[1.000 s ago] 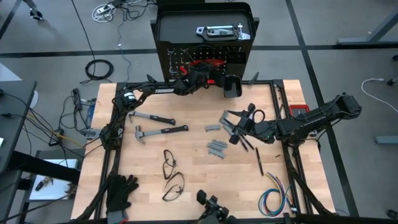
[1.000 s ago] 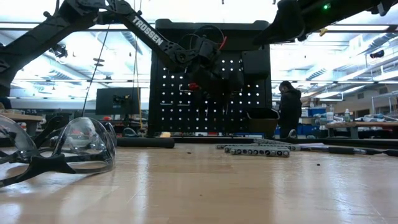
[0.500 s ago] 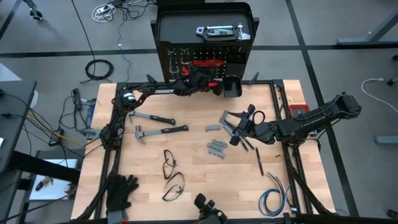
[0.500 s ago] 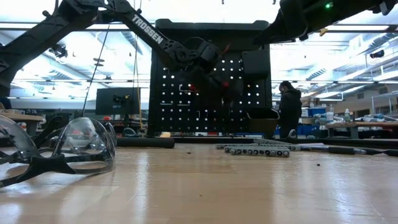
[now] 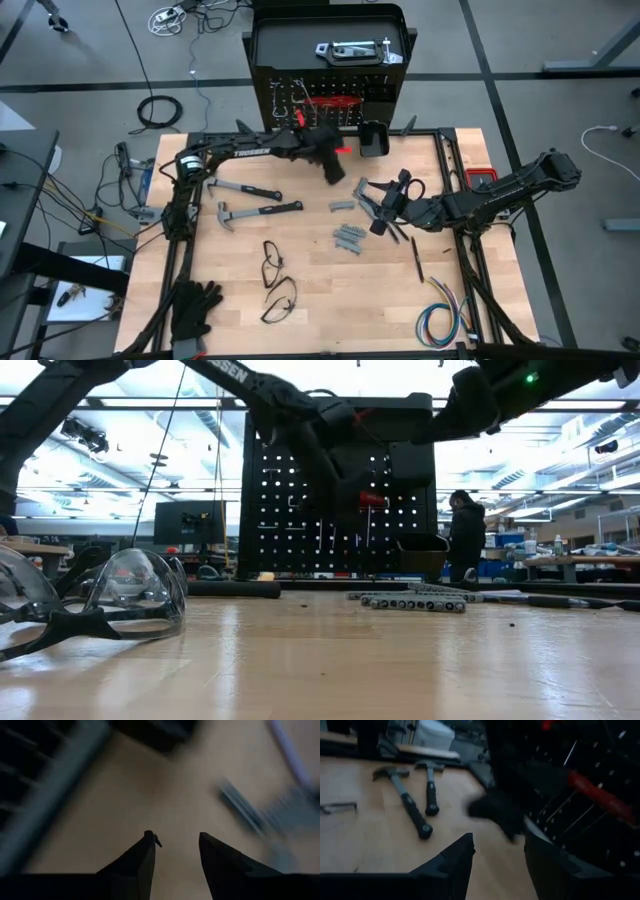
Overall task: Hang tools onto peg board
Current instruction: Put the screwdriver bits on the pegboard
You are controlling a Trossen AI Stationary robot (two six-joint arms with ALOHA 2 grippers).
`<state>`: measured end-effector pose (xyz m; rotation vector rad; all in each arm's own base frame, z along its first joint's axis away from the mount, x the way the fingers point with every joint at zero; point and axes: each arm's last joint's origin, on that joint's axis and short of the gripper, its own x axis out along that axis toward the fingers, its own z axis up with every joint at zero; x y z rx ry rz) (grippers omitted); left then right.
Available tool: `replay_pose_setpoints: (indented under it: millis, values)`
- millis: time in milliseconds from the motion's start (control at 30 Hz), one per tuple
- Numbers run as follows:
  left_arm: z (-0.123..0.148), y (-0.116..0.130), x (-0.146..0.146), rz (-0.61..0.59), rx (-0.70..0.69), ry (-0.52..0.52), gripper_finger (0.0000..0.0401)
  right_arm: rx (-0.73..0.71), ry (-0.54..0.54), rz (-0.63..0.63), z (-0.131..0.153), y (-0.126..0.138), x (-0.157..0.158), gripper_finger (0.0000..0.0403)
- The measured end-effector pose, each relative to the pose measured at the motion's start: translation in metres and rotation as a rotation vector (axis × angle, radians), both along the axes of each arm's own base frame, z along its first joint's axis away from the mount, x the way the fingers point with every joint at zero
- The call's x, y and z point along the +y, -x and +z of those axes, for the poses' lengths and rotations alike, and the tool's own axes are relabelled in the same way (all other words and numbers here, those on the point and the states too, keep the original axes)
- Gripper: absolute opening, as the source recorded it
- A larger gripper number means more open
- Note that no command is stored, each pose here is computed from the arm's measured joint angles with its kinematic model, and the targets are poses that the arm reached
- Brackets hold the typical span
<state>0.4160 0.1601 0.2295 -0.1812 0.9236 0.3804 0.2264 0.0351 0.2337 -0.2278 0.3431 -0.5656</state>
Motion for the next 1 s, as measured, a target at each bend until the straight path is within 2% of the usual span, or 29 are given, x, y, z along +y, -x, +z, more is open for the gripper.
replay_pose_setpoints:
  millis: [133, 267, 400, 567, 700, 1000]
  values:
    - [-0.007, 0.0, -0.037, -0.18, 0.114, 0.082, 0.0153, 0.028, -0.079, 0.062, -0.005, -0.001, -0.004, 0.0183]
    - [-0.016, -0.008, -0.067, -0.278, 0.17, 0.063, 0.0153, 0.042, -0.126, 0.069, -0.007, -0.001, -0.01, 0.0183]
    - [-0.028, -0.015, -0.09, -0.343, 0.17, 0.028, 0.0153, 0.085, -0.172, 0.081, -0.013, 0.0, -0.012, 0.0183]
    - [-0.033, -0.018, -0.097, -0.333, 0.171, -0.077, 0.0153, 0.086, -0.203, 0.107, -0.013, -0.001, -0.016, 0.0183]
    - [-0.032, -0.021, -0.093, -0.327, 0.123, -0.072, 0.0156, 0.081, -0.21, 0.113, -0.012, -0.002, -0.019, 0.0183]
    - [-0.057, -0.035, -0.088, -0.268, 0.084, -0.021, 0.0169, 0.054, -0.199, 0.134, -0.009, -0.003, -0.019, 0.0183]
